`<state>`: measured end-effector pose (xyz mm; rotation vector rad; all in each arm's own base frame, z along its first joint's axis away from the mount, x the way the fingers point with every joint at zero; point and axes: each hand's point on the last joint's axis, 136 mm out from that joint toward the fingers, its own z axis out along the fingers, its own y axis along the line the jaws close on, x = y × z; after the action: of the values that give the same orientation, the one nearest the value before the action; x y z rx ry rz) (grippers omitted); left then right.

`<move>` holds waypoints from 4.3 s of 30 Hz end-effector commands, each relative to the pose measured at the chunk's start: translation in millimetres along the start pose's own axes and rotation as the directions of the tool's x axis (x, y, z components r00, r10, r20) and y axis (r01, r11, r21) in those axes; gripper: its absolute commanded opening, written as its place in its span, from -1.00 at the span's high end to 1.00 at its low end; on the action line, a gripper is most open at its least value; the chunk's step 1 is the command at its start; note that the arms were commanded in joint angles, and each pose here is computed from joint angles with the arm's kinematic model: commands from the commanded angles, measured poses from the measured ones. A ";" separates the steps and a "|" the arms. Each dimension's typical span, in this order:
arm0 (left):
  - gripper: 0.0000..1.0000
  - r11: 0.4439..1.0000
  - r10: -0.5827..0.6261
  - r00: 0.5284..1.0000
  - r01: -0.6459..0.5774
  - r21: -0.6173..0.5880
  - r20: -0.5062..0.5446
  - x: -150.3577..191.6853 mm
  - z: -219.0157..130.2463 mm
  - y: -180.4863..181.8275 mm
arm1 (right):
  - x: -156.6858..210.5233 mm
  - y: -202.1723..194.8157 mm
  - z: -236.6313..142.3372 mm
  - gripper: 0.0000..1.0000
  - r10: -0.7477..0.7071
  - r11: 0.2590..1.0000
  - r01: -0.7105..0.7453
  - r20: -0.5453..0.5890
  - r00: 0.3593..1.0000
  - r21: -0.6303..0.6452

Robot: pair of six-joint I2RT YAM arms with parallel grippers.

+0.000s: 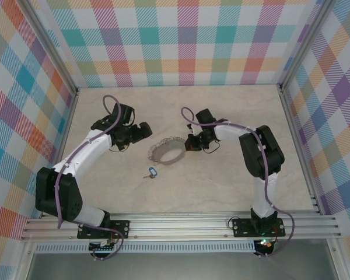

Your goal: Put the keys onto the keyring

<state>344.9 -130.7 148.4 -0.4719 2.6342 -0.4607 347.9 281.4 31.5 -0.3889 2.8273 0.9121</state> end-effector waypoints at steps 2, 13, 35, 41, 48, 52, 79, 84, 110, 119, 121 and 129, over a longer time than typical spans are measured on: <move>-0.97 0.999 0.028 0.999 -0.027 0.037 -0.025 4.7 6.1 -13.3 | -11.5 -7.7 0.0 0.94 0.021 0.999 -0.022 0.037 0.999 0.033; -0.98 0.997 0.045 0.998 -0.042 0.067 -0.042 -2.2 12.9 -26.9 | -18.4 -10.5 -11.8 0.05 0.053 0.996 -0.059 0.090 0.995 0.064; -0.98 0.994 0.037 0.997 -0.030 0.102 -0.073 1.1 19.9 -36.4 | -9.8 -7.8 -18.9 0.15 0.128 0.990 -0.133 0.114 0.985 0.039; -0.98 0.995 0.039 0.997 -0.032 0.098 -0.069 -0.5 18.8 -37.4 | -8.0 -9.4 -11.9 0.22 0.128 0.991 -0.132 0.092 0.988 0.037; -0.98 0.995 0.038 0.997 -0.032 0.092 -0.066 -1.6 17.3 -37.1 | -9.9 -7.6 -7.5 0.32 0.126 0.991 -0.129 0.085 0.988 0.025; -0.98 0.996 0.039 0.997 -0.033 0.087 -0.066 -1.3 17.5 -36.7 | -13.4 -4.5 -6.5 0.39 0.120 0.992 -0.122 0.084 0.989 0.020; -0.99 0.995 0.054 0.997 -0.049 0.089 -0.061 -2.0 15.5 -37.1 | -6.0 -0.9 0.2 0.51 0.109 0.994 -0.110 0.053 0.993 0.027; -0.99 0.996 0.054 0.997 -0.049 0.080 -0.057 -2.6 14.4 -35.3 | -6.7 -1.9 2.2 0.52 0.113 0.993 -0.114 0.051 0.992 0.031; -0.99 0.996 0.042 0.998 -0.038 0.076 -0.053 -5.2 16.9 -36.1 | -9.3 -5.7 4.7 0.69 0.084 0.995 -0.086 0.041 0.996 0.056; -0.99 0.997 0.036 0.998 -0.032 0.076 -0.054 -5.1 17.5 -36.2 | -10.4 -5.9 7.7 0.87 0.082 0.995 -0.084 0.039 0.996 0.050; -0.99 0.997 0.036 0.998 -0.032 0.077 -0.054 -5.1 17.2 -36.4 | -11.2 -5.3 8.7 0.79 0.083 0.995 -0.084 0.038 0.996 0.045; -0.99 0.997 0.035 0.998 -0.031 0.073 -0.049 -5.4 14.2 -35.6 | -14.5 -3.7 12.2 0.62 0.087 0.996 -0.088 0.034 0.996 0.032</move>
<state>364.1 -160.1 142.8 -0.4030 2.6661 -0.5693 362.7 281.8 22.5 -0.2255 2.8444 0.8520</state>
